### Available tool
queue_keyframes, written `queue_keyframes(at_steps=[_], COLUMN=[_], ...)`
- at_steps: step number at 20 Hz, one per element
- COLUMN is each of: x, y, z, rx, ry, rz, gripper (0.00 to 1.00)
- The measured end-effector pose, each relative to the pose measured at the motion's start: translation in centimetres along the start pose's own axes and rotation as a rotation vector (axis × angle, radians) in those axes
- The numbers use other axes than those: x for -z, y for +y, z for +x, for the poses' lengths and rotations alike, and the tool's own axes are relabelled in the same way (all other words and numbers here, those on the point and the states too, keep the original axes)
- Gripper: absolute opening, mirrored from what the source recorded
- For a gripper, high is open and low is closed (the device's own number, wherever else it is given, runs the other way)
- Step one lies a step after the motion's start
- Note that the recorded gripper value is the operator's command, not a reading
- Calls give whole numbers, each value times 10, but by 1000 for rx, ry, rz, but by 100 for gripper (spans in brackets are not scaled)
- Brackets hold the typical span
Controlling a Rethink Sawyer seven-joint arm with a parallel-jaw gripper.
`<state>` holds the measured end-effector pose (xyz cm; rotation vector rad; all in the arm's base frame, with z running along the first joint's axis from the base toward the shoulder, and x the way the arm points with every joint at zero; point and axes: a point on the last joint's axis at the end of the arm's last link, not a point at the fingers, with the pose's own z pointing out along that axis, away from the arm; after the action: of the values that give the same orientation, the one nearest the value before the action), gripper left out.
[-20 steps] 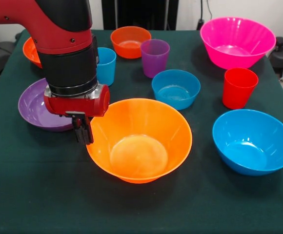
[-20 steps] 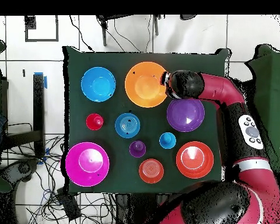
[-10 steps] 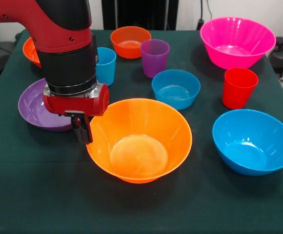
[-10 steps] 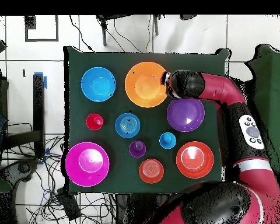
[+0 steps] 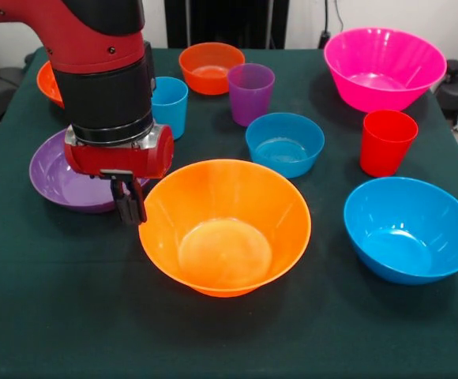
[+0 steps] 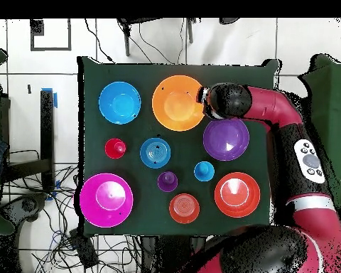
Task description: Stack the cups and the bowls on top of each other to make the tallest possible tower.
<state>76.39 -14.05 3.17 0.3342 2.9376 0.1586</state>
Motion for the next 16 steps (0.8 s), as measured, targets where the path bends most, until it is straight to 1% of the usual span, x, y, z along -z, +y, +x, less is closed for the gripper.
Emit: queue_keyframes(at_steps=[4, 5, 10, 16], x=[10, 15, 22, 21], y=[2, 3, 5, 5], z=[-5, -8, -13, -12], rx=[5, 10, 14, 15], ry=[-2, -11, -23, -22], rz=[4, 4, 6, 7], gripper=[0, 100, 100, 100])
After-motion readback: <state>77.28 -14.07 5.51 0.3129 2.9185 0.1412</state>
